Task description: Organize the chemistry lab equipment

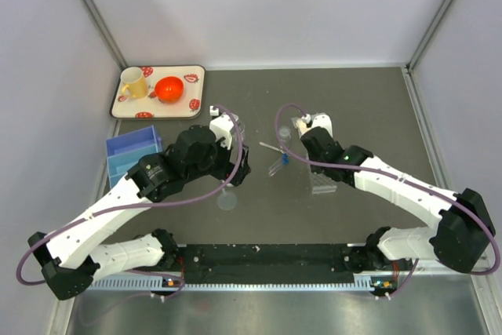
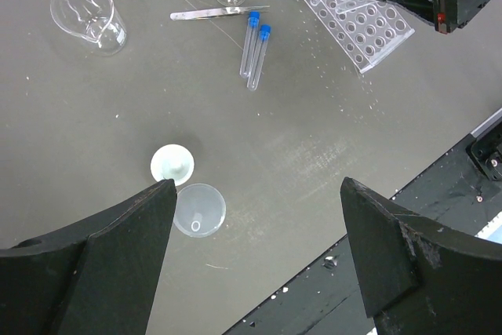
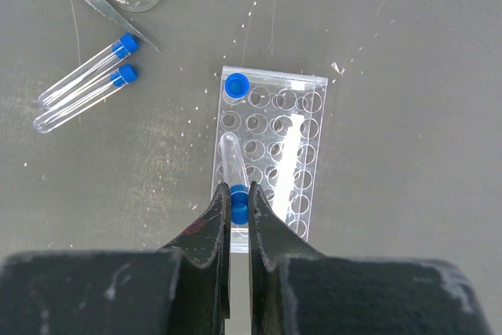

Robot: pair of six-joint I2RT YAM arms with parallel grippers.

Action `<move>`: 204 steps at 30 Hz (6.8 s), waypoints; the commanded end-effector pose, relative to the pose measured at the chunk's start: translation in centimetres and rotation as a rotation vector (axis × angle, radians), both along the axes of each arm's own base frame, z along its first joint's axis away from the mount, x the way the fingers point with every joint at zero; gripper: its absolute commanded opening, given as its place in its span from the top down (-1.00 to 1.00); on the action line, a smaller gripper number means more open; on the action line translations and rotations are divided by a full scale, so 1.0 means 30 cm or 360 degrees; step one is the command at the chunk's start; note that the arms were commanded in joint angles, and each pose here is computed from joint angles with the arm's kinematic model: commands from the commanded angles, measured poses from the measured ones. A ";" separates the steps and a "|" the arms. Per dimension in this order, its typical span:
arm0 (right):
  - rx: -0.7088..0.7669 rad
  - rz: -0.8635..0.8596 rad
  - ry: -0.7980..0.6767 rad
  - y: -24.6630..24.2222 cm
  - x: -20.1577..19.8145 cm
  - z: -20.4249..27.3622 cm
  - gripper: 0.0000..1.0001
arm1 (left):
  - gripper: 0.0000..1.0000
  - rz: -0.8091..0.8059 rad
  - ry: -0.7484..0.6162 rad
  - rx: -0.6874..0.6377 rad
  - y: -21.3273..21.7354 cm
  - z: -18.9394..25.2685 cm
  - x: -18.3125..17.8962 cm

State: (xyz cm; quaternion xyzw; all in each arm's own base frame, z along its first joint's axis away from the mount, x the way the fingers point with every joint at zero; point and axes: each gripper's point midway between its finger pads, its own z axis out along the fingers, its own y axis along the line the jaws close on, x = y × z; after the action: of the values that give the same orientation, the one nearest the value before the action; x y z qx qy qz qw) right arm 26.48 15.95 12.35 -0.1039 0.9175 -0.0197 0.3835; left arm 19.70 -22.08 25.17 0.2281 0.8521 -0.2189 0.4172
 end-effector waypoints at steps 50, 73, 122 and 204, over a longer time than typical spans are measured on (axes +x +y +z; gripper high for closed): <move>0.0028 0.0014 -0.0116 0.032 0.101 0.128 1.00 | -0.81 -0.0003 -0.0054 -0.0008 -0.036 0.016 0.043; 0.0044 -0.0006 -0.0051 0.014 0.098 0.046 1.00 | -0.81 -0.0005 -0.0041 0.0006 -0.041 0.002 0.046; 0.0028 -0.0002 0.0061 0.041 0.127 0.007 0.41 | -0.82 -0.0048 -0.0005 -0.0038 -0.067 -0.014 0.035; 0.0426 0.0249 -0.0129 -0.012 -0.288 0.241 0.28 | 0.17 0.0213 0.0550 0.0323 -0.391 -0.753 0.278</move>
State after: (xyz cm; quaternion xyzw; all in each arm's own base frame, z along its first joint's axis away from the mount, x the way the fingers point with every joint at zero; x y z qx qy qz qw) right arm 17.97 15.62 19.57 -0.1261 0.8880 0.1231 0.4248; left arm 27.88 -33.05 2.60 0.1738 0.9448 -0.1317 0.2447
